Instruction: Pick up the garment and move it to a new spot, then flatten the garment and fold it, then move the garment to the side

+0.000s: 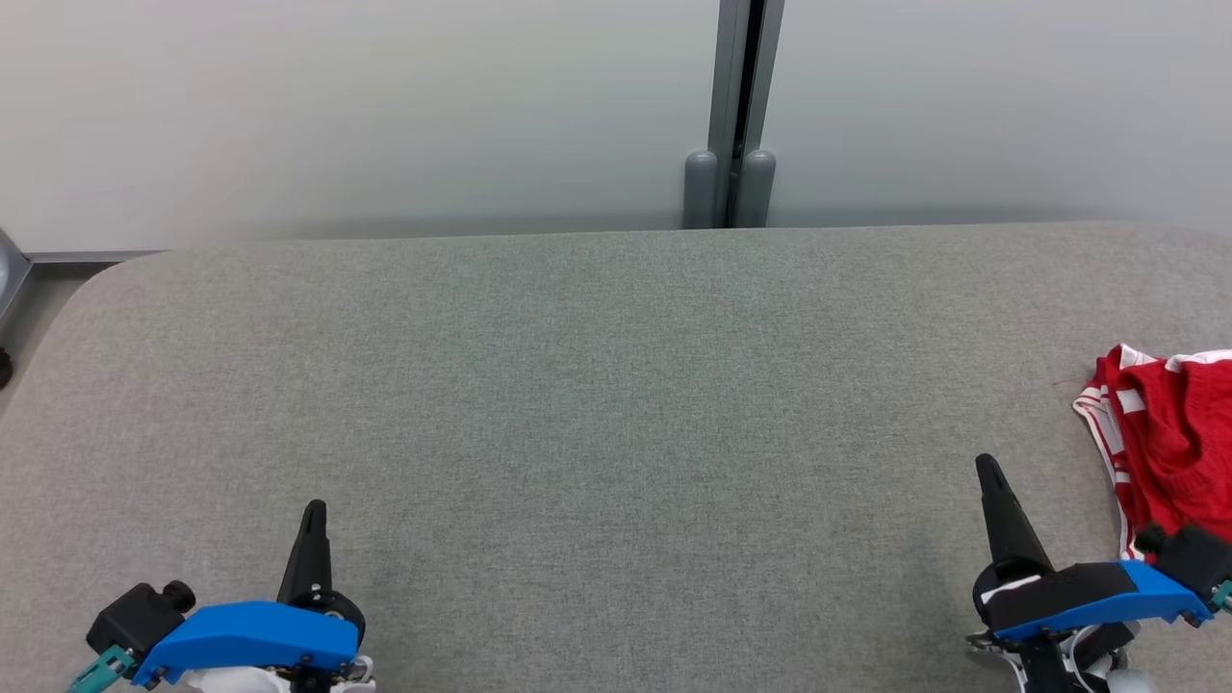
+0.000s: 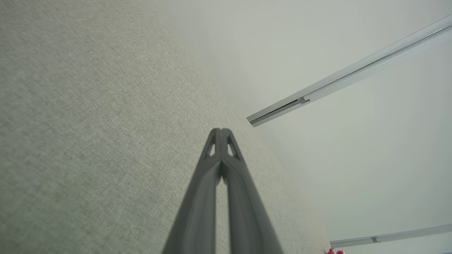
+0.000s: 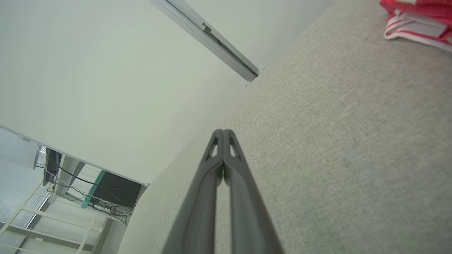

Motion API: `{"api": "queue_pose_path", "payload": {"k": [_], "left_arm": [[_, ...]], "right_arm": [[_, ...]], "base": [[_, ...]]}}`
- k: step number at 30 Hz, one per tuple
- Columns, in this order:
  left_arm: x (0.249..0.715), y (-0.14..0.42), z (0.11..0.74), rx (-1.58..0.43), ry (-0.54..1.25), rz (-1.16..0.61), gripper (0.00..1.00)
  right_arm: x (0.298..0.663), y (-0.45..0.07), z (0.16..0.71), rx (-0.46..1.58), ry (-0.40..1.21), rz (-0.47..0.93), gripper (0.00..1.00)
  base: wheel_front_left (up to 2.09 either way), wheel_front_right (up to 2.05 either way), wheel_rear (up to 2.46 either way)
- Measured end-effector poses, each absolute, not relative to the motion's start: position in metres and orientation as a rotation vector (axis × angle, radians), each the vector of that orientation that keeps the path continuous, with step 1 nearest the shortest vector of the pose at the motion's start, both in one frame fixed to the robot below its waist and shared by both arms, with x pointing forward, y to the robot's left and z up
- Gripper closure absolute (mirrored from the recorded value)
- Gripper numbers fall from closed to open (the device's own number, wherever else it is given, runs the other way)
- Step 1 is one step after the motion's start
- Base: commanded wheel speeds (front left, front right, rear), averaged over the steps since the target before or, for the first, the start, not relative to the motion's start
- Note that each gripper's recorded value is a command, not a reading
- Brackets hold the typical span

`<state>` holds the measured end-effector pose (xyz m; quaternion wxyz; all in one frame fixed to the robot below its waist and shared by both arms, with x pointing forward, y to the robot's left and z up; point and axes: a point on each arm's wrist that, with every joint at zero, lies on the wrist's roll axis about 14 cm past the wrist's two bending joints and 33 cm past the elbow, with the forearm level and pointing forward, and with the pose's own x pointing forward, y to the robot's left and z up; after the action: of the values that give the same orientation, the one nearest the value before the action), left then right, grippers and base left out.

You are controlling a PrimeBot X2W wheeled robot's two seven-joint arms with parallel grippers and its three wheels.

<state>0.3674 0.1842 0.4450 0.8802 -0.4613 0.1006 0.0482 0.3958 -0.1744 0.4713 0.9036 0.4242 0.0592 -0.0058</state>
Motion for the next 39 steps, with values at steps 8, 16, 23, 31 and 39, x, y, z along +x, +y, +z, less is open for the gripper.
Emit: {"api": "queue_pose_path", "payload": {"k": [8, 16, 23, 31, 39], "left_arm": [[0.372, 0.187, 0.452, -1.034, 0.191, 0.099, 1.00], [0.374, 0.189, 0.457, -1.114, 0.173, 0.102, 1.00], [0.376, 0.191, 0.463, -1.190, 0.154, 0.097, 1.00], [0.379, 0.191, 0.469, -1.257, 0.132, 0.084, 1.00], [0.381, 0.193, 0.476, -1.321, 0.111, 0.074, 1.00]], "right_arm": [[0.395, -0.177, 0.474, 0.958, 0.116, -0.020, 1.00], [0.395, -0.181, 0.478, 1.049, 0.103, -0.028, 1.00], [0.395, -0.184, 0.481, 1.132, 0.093, -0.031, 1.00], [0.394, -0.186, 0.485, 1.208, 0.082, -0.032, 1.00], [0.393, -0.188, 0.488, 1.281, 0.071, -0.030, 1.00]], "base": [[0.00, 0.00, 0.00], [0.00, 0.00, 0.00], [0.00, 0.00, 0.00], [0.00, 0.00, 0.00], [0.00, 0.00, 0.00]]}}
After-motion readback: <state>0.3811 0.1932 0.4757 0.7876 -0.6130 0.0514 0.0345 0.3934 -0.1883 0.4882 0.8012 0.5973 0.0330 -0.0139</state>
